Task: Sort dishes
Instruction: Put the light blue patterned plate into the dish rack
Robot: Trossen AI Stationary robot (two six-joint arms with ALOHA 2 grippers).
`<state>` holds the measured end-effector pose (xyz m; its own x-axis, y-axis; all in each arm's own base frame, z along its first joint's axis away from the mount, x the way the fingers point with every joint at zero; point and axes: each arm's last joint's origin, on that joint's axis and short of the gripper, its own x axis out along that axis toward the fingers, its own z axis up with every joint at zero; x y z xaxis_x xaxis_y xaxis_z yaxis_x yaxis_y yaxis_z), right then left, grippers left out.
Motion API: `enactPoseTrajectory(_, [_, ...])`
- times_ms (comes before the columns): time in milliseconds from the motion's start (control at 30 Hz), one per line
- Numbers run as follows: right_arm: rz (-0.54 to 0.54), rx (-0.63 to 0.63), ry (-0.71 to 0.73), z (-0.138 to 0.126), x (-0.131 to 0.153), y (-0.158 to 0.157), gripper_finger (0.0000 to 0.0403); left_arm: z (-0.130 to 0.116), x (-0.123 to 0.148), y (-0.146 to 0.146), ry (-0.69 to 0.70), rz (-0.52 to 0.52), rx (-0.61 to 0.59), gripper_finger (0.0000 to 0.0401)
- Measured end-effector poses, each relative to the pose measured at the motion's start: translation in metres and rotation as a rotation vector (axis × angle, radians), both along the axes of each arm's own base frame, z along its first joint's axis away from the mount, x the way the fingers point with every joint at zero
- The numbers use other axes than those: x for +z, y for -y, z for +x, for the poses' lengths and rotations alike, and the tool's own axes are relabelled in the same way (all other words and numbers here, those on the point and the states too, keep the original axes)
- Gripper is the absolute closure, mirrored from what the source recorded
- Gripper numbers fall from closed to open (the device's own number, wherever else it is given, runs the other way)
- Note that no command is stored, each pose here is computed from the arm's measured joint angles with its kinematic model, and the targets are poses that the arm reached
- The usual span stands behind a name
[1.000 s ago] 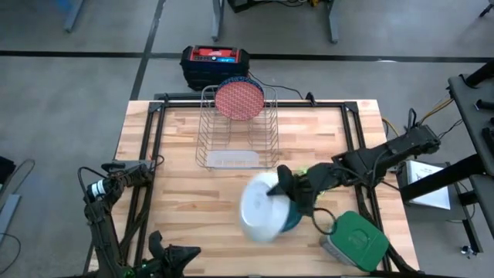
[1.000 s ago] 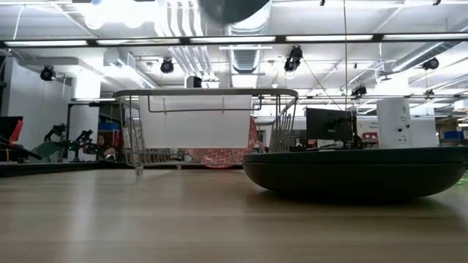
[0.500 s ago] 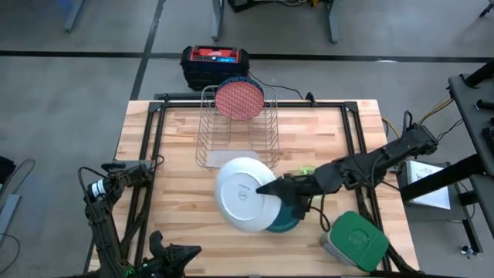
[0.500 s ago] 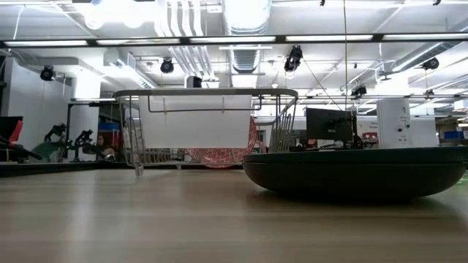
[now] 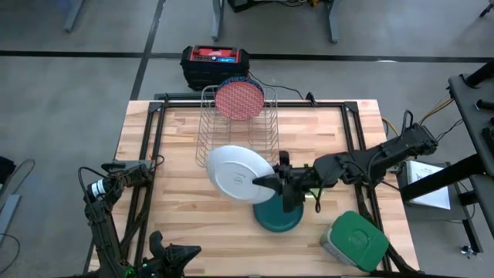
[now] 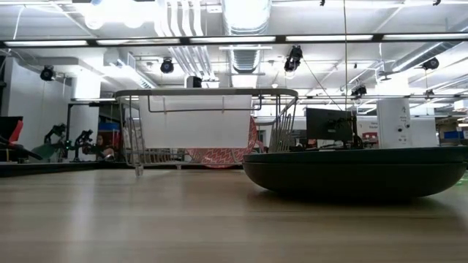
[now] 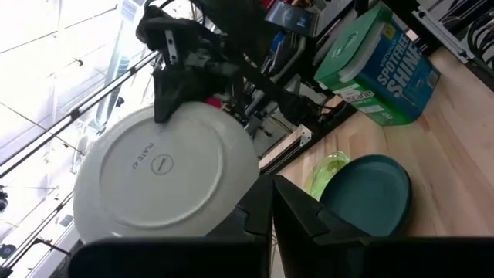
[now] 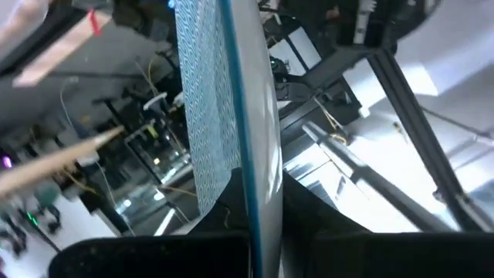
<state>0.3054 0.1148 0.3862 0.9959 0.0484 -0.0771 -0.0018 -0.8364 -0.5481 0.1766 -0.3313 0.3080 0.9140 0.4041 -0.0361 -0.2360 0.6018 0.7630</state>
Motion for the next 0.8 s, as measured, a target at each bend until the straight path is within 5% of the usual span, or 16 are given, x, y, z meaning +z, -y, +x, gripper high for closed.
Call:
enactPoseTrajectory(200, [-0.137, 0.01, 0.006, 0.0, 0.0, 0.0, 0.039, 0.0, 0.0, 0.0, -0.003, 0.006, 0.0, 0.0401])
enactPoseTrajectory(467, [-0.079, 0.03, -0.001, 0.003, -0.001, 0.006, 0.039, 0.0, 0.0, 0.0, -0.003, 0.006, 0.0, 0.0401])
enactPoseTrajectory(667, [0.471, -0.067, -0.012, 0.009, 0.001, 0.025, 0.039, 0.0, 0.0, 0.0, -0.003, 0.007, 0.0, 0.0401])
enactPoseTrajectory(800, [0.913, -0.179, 0.134, 0.014, 0.018, 0.05, 0.039, 0.0, 0.0, 0.0, -0.004, 0.009, 0.0, 0.0401])
